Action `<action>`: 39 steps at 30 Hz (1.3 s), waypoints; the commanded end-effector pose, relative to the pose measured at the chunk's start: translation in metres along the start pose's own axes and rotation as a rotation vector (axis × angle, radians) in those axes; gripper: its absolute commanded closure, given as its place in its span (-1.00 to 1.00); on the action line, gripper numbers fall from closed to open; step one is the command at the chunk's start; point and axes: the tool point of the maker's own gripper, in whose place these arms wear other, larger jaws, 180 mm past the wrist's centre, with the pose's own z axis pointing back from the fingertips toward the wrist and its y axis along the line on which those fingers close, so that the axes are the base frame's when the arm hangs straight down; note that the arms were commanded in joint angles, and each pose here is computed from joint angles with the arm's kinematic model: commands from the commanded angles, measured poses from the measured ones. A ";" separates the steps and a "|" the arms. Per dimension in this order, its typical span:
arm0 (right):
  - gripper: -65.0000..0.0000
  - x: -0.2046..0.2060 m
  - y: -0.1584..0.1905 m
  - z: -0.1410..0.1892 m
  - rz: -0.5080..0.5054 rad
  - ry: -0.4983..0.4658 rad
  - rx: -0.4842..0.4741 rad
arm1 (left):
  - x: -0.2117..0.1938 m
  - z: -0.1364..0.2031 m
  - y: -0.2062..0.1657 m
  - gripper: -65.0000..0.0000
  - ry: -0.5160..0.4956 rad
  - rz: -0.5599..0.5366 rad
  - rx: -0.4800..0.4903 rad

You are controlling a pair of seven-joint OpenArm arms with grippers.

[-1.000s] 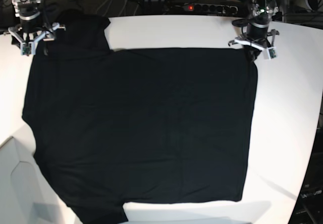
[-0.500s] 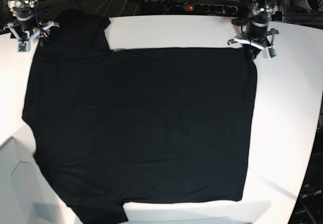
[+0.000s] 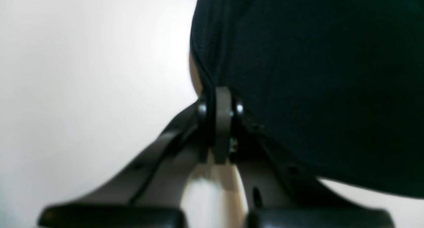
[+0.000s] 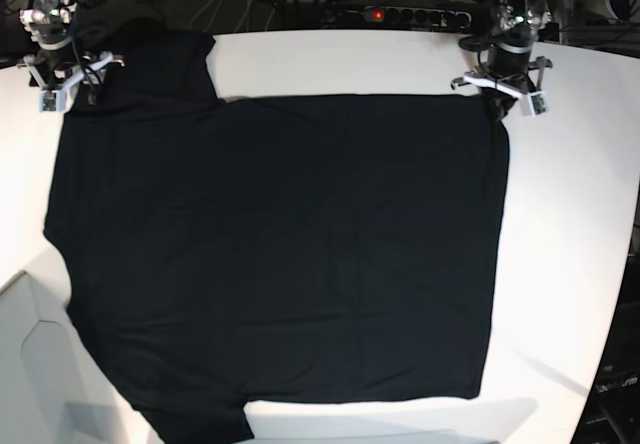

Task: Fold the T-shirt properly
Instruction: 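Lower both grippers and pinch the shirt's collar-edge corners, then lift the held corners and pull them across toward the hem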

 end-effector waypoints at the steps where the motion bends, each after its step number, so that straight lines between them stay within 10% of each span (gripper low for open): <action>1: -0.12 -0.015 -0.004 0.003 0.044 0.074 -0.006 | -0.015 0.004 0.004 0.99 0.068 -0.013 0.010; 9: 1.00 -0.017 -0.006 0.004 0.041 0.078 -0.012 | -0.015 0.004 0.004 0.99 0.066 -0.015 0.009; 39: 1.00 0.090 -0.005 0.042 0.080 -0.220 -0.120 | 0.107 0.037 0.023 0.99 -0.257 -0.026 0.077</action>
